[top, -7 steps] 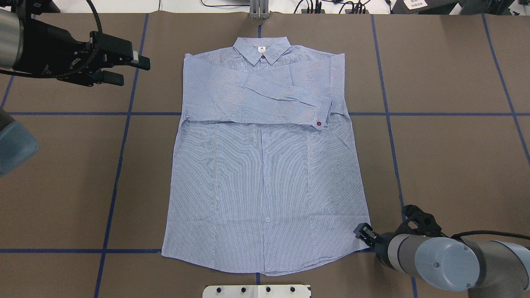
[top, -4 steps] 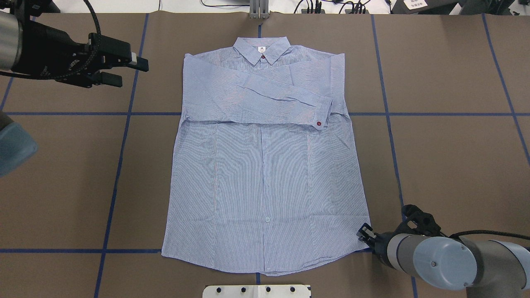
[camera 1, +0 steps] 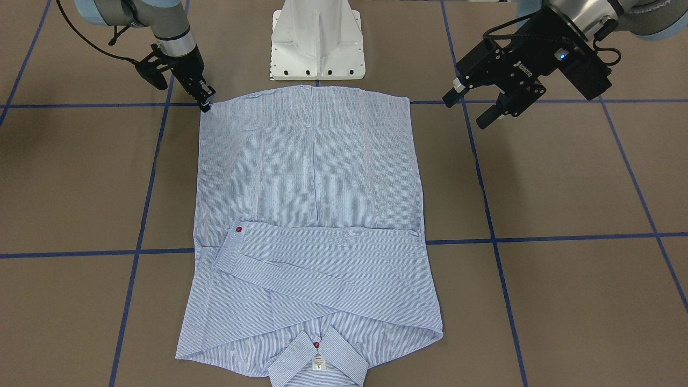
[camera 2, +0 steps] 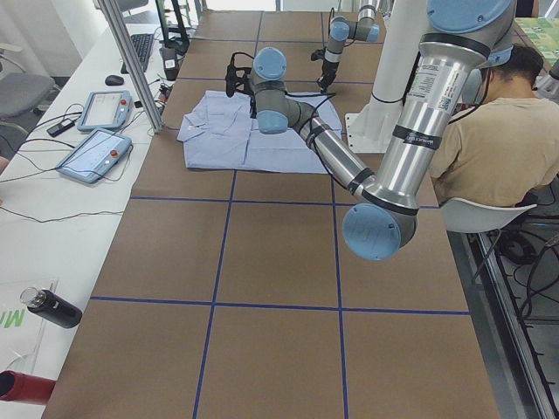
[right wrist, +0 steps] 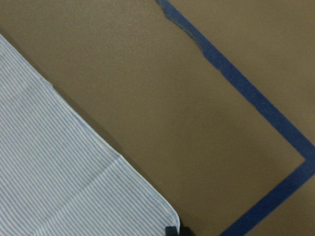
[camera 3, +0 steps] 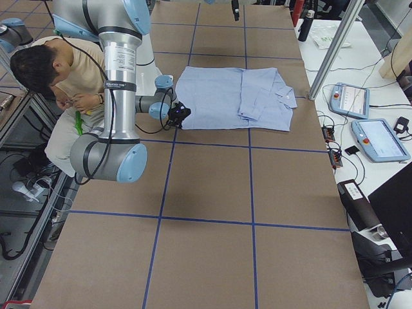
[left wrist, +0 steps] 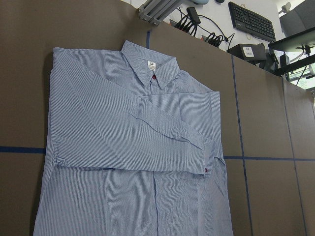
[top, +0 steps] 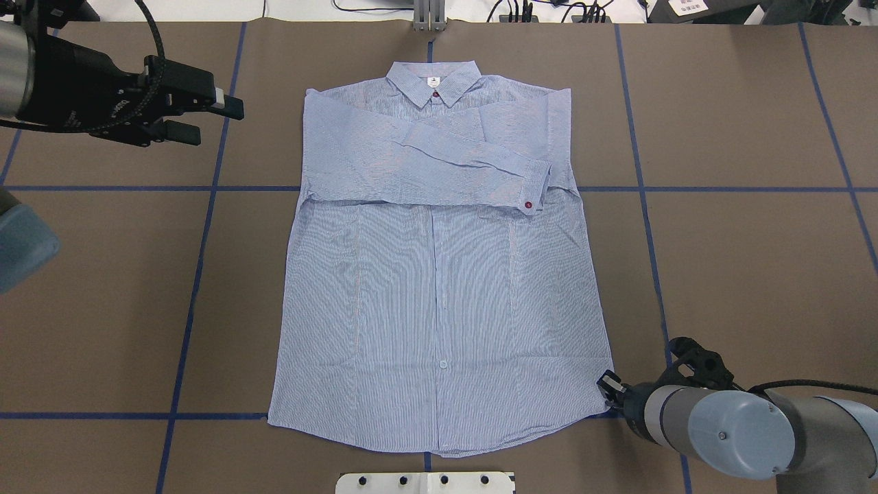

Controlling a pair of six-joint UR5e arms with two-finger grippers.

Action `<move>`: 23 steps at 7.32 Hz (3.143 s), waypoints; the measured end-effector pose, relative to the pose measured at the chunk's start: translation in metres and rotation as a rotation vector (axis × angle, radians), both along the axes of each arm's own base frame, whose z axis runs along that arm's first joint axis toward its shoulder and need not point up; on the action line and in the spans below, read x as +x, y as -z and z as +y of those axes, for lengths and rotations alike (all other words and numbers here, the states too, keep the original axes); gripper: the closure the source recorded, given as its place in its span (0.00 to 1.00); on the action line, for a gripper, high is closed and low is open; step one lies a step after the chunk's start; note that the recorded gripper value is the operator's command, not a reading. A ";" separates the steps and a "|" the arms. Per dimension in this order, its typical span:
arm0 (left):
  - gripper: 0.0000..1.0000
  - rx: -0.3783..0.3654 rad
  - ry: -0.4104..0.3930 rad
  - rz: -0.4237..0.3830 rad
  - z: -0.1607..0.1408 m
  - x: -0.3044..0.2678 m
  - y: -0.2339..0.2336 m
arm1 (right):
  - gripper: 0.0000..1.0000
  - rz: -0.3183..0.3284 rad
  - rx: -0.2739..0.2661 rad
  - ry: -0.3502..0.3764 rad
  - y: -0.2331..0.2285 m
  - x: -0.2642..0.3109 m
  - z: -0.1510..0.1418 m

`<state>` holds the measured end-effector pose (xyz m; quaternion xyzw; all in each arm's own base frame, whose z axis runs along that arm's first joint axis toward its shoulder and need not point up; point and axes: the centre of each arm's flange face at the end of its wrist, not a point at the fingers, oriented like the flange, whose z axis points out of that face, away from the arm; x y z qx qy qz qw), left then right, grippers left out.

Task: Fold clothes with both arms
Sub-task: 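Lower the left gripper to its nearest hem corner while the right gripper waits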

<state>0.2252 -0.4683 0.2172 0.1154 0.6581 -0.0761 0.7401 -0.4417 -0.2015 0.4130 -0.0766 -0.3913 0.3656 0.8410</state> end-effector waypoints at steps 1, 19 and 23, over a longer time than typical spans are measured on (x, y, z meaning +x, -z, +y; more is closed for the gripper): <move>0.01 -0.009 0.002 -0.004 0.000 0.000 -0.003 | 1.00 -0.008 0.001 -0.001 0.004 0.002 0.000; 0.26 -0.582 -0.124 -0.350 0.234 0.233 -0.146 | 1.00 -0.051 0.007 -0.010 0.027 0.018 -0.007; 0.31 -0.616 -0.135 -0.376 0.250 0.254 -0.157 | 1.00 -0.048 0.006 -0.011 0.025 0.017 -0.007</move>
